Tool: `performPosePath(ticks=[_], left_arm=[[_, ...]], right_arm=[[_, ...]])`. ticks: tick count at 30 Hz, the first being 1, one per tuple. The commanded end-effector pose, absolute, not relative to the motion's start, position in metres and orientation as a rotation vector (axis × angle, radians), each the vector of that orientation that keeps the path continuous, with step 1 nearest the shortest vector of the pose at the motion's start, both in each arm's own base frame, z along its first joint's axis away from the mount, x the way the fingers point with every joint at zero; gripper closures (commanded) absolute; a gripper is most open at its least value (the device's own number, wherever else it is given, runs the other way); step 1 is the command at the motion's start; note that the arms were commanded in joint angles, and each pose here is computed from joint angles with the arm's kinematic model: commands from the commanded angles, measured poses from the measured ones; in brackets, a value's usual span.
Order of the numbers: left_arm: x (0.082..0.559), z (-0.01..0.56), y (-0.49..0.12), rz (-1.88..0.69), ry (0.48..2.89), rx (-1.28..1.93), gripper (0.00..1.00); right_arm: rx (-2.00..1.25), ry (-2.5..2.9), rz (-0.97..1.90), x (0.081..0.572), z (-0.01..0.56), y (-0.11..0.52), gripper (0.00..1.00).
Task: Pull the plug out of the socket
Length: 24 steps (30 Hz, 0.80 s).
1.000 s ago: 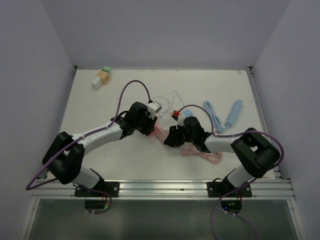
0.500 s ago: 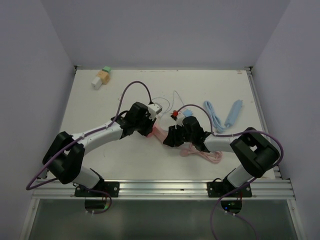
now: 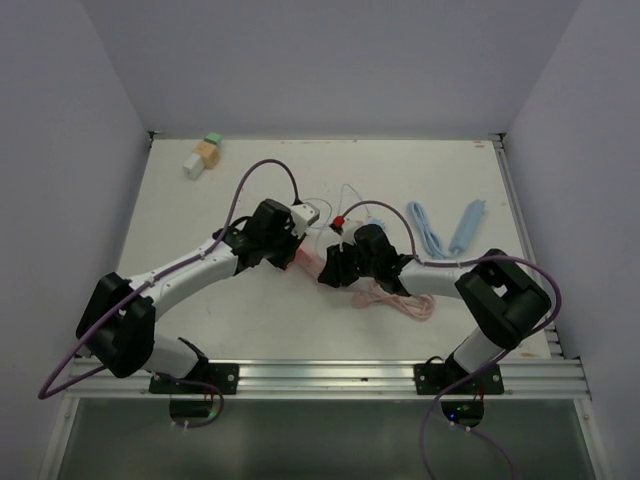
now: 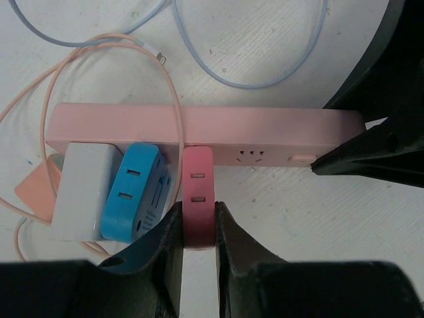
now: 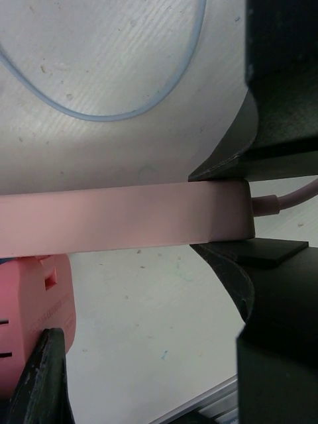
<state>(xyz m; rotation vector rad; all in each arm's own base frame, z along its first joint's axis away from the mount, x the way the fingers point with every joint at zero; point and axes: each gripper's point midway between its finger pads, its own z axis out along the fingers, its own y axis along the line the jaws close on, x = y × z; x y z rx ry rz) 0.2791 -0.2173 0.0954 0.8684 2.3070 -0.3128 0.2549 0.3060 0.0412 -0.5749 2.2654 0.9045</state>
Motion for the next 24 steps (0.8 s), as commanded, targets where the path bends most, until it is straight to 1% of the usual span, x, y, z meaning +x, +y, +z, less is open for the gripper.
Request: performPosePath(ticks=[1, 9, 15, 19, 22, 24], left_arm=[[0.278, 0.160, -0.237, -0.435, 2.142, 0.894, 1.00], [0.266, 0.165, -0.240, -0.500, 2.146, 0.899, 1.00], [0.259, 0.154, -0.235, -0.504, 2.173, 0.903, 1.00], [0.274, 0.153, -0.217, -0.389, 2.201, 0.750, 1.00], [0.291, 0.141, -0.191, -0.321, 2.270, 0.594, 1.00], [0.307, 0.134, -0.161, -0.263, 2.309, 0.436, 1.00]], right_arm=[[-0.439, 2.388, 0.589, 0.282, 0.008, 0.267, 1.00], [-0.374, 2.448, 0.517, 0.285, -0.002, 0.254, 1.00], [-0.357, 2.459, 0.523, 0.287, -0.003, 0.252, 1.00], [-0.359, 2.439, 0.551, 0.285, 0.001, 0.252, 1.00], [-0.371, 2.418, 0.596, 0.283, 0.007, 0.256, 1.00], [-0.379, 2.385, 0.635, 0.284, 0.014, 0.260, 1.00]])
